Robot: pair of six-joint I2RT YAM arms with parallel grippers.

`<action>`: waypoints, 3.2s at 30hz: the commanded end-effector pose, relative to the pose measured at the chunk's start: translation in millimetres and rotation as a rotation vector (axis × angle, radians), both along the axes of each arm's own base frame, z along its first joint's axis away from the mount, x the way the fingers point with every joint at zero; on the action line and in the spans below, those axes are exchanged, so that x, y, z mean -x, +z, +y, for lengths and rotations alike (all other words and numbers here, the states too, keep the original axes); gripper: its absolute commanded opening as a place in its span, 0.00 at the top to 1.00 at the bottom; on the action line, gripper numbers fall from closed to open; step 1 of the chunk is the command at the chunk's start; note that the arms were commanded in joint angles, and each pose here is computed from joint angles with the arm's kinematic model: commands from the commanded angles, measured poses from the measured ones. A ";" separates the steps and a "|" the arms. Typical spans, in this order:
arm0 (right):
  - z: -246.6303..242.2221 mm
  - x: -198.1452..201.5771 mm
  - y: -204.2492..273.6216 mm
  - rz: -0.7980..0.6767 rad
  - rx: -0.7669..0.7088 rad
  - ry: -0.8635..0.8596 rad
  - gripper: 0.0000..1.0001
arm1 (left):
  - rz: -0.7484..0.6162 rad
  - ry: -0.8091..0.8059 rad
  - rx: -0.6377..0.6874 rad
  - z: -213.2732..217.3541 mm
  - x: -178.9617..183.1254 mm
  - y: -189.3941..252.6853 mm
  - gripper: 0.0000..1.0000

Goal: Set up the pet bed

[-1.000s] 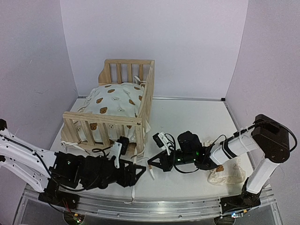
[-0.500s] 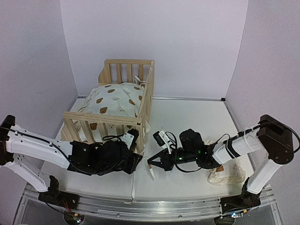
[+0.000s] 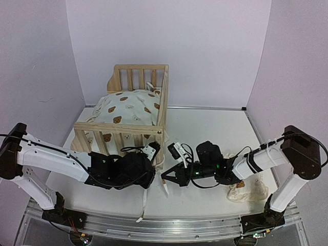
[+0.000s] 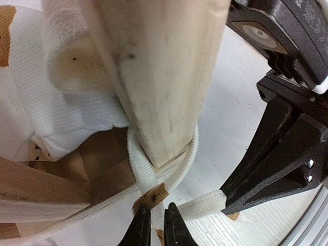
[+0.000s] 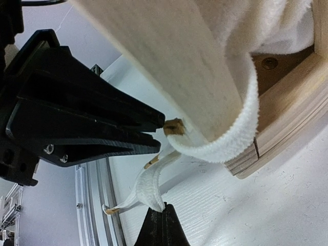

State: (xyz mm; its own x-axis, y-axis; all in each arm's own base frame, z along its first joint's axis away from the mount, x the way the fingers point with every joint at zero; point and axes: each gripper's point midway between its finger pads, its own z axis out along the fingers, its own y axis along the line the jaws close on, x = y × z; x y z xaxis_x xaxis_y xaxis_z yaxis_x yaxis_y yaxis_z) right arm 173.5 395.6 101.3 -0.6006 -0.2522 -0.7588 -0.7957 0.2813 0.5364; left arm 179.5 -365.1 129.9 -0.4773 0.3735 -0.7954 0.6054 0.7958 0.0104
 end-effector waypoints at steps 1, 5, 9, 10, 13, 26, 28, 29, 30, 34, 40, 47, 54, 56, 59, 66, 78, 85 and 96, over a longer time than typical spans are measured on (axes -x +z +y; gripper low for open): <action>3.1 -9.4 21.4 -0.034 -0.063 -0.047 1.00 | -0.038 -0.033 0.050 -9.0 -1.9 24.9 0.91; 0.9 -8.6 23.0 -0.040 -0.065 -0.047 1.00 | -0.077 -0.109 0.113 -12.7 5.4 41.1 0.88; 0.2 -6.9 25.3 -0.046 -0.071 -0.040 1.00 | -0.155 -0.174 0.126 -16.1 6.9 55.4 0.80; -0.1 -6.6 25.4 -0.047 -0.072 -0.039 1.00 | -0.177 -0.188 0.120 -16.5 6.7 57.4 0.78; -0.4 -6.0 25.4 -0.048 -0.072 -0.037 1.00 | -0.236 -0.232 0.116 -20.2 6.7 62.9 0.75; -1.1 -6.9 28.1 -0.050 -0.078 -0.046 1.00 | -0.311 -0.286 -0.022 -35.1 -10.7 33.1 0.78; -1.9 -7.5 27.5 -0.046 -0.077 -0.053 1.00 | -0.307 -0.278 -0.039 -34.6 -12.1 25.8 0.79; -2.0 -7.7 27.5 -0.045 -0.077 -0.055 1.00 | -0.309 -0.269 -0.050 -33.6 -13.9 23.1 0.80; -2.1 -8.0 26.9 -0.042 -0.076 -0.058 1.00 | -0.312 -0.261 -0.062 -32.3 -15.9 20.4 0.81; -4.0 -10.5 24.7 -0.040 -0.069 -0.077 1.00 | -0.340 -0.214 -0.105 -28.4 -24.7 17.7 0.89; -6.5 -25.7 22.1 -0.045 -0.060 -0.133 1.00 | -0.328 -0.205 -0.010 -29.9 -21.1 43.0 1.00; 7.4 -35.6 33.1 -0.098 -0.108 -0.087 1.00 | -0.174 -0.295 0.172 -37.9 2.8 53.3 1.00; 13.5 -31.2 48.4 -0.179 -0.195 -0.033 1.00 | -0.064 -0.315 0.256 -44.3 8.8 46.0 1.00; 11.2 -30.8 52.7 -0.212 -0.224 -0.037 1.00 | -0.047 -0.315 0.258 -44.8 10.1 41.6 1.00; 12.7 -25.3 56.4 -0.268 -0.248 0.007 1.00 | -0.025 -0.304 0.273 -41.8 11.3 39.6 1.00; 17.8 -33.4 56.2 -0.405 -0.283 0.005 1.00 | 0.035 -0.259 0.318 -32.0 15.1 35.6 1.00; 20.3 -37.7 50.9 -0.422 -0.308 0.001 1.00 | -0.023 -0.218 0.371 3.2 16.4 96.3 0.47; 22.3 -34.3 52.9 -0.411 -0.321 0.023 1.00 | -0.231 -0.367 0.102 4.7 5.5 103.9 0.68; 22.2 -31.8 60.2 -0.416 -0.338 0.042 1.00 | -0.514 -0.571 -0.253 -4.6 -6.9 81.1 0.87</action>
